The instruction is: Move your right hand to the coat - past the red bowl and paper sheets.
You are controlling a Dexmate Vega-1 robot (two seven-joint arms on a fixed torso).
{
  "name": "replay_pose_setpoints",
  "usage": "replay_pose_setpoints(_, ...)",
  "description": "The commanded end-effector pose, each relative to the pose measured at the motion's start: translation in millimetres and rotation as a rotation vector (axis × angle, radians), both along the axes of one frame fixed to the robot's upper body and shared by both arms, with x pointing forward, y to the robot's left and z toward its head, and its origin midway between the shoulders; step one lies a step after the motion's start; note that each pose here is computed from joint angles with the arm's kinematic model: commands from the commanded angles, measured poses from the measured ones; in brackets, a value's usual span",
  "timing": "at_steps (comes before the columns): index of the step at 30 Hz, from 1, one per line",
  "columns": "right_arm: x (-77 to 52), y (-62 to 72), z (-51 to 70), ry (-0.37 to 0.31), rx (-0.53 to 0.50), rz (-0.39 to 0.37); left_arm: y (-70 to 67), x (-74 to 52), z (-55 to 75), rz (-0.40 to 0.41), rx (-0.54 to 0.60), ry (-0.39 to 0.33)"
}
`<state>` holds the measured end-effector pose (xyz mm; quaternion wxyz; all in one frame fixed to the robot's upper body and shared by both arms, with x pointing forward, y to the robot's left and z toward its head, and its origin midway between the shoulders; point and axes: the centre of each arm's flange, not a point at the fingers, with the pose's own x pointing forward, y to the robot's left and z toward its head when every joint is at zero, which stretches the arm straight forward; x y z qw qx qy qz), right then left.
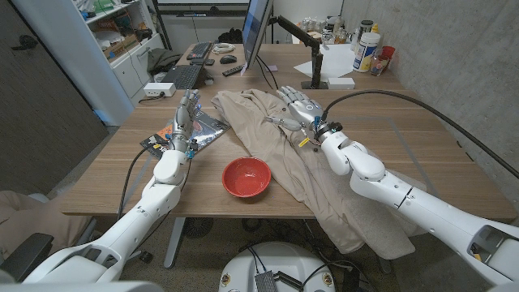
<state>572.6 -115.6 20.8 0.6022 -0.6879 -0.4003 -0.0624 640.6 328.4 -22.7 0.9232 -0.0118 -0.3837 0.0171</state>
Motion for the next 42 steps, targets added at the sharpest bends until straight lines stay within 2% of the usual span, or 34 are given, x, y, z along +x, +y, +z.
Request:
replay_pose_setpoints(1, 2.9, 20.1, -5.0, 0.003, -0.063, -0.003, 0.8, 0.9, -0.1, -0.001, -0.002, 0.001)
replay_pose_setpoints(11, 4.8, 33.2, -10.5, 0.01, -0.1, -0.001, 0.5, 0.5, -0.1, 0.001, -0.002, 0.001)
replay_pose_setpoints(20, 5.1, 40.2, -10.5, 0.01, -0.117, 0.001, 1.0, 0.8, -0.2, -0.002, -0.004, -0.001)
replay_pose_setpoints(42, 11.4, 35.6, -14.7, 0.023, -0.113, -0.016, 2.3, 0.4, -1.5, -0.005, -0.025, 0.002)
